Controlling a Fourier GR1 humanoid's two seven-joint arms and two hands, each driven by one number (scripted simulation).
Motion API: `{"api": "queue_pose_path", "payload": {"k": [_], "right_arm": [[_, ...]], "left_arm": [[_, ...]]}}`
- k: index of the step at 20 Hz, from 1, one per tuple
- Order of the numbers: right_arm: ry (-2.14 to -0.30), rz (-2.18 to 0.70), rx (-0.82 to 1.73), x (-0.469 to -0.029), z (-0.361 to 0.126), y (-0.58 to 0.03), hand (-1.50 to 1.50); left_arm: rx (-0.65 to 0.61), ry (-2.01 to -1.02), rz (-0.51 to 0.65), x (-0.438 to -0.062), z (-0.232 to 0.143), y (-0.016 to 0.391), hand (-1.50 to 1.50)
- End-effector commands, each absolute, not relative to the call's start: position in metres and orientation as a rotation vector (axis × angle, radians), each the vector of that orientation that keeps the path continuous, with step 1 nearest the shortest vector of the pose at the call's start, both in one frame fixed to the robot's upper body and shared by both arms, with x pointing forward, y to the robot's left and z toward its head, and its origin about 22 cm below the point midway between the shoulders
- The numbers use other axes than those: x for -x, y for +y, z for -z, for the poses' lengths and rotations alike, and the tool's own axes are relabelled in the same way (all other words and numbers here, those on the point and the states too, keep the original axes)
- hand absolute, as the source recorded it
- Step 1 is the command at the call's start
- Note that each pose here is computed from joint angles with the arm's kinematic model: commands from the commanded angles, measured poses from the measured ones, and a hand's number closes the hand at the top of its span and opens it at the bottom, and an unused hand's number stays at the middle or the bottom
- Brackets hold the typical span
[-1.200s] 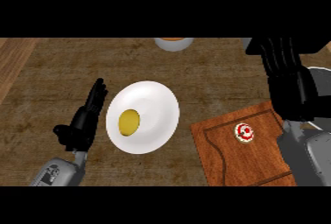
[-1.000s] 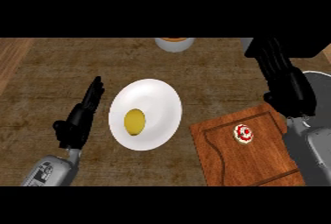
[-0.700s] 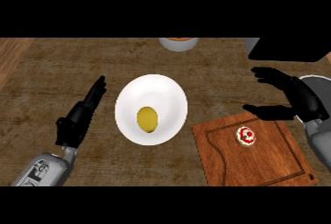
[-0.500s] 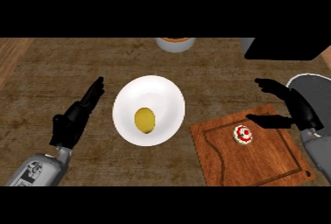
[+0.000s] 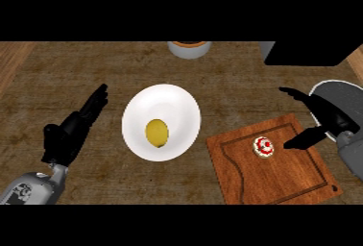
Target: Pick the cupcake from the cutting board and place it in the pan
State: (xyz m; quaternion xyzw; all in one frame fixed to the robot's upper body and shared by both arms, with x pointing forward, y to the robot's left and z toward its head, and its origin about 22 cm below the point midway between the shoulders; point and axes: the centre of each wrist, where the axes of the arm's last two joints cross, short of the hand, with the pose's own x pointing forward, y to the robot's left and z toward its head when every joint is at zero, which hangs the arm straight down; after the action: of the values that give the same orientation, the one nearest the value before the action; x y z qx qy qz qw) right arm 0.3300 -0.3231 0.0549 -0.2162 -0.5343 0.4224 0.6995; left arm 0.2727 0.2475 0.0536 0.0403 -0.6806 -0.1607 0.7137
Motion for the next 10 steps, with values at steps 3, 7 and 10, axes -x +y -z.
{"api": "queue_pose_path", "payload": {"k": [3,7,10], "right_arm": [[-0.914,-1.263,0.571,-0.356,-0.107,-0.285,-1.5],[-0.705,-1.402,0.468,-0.371,-0.115,-0.256,-1.5],[-0.585,-1.487,0.419,-0.37,-0.112,-0.226,-1.5]], "left_arm": [[-0.086,-1.515,0.361,-0.281,-0.058,0.235,0.0],[-0.073,-1.506,0.381,-0.277,-0.063,0.235,0.0],[-0.074,-1.509,0.378,-0.27,-0.069,0.236,0.0]]}}
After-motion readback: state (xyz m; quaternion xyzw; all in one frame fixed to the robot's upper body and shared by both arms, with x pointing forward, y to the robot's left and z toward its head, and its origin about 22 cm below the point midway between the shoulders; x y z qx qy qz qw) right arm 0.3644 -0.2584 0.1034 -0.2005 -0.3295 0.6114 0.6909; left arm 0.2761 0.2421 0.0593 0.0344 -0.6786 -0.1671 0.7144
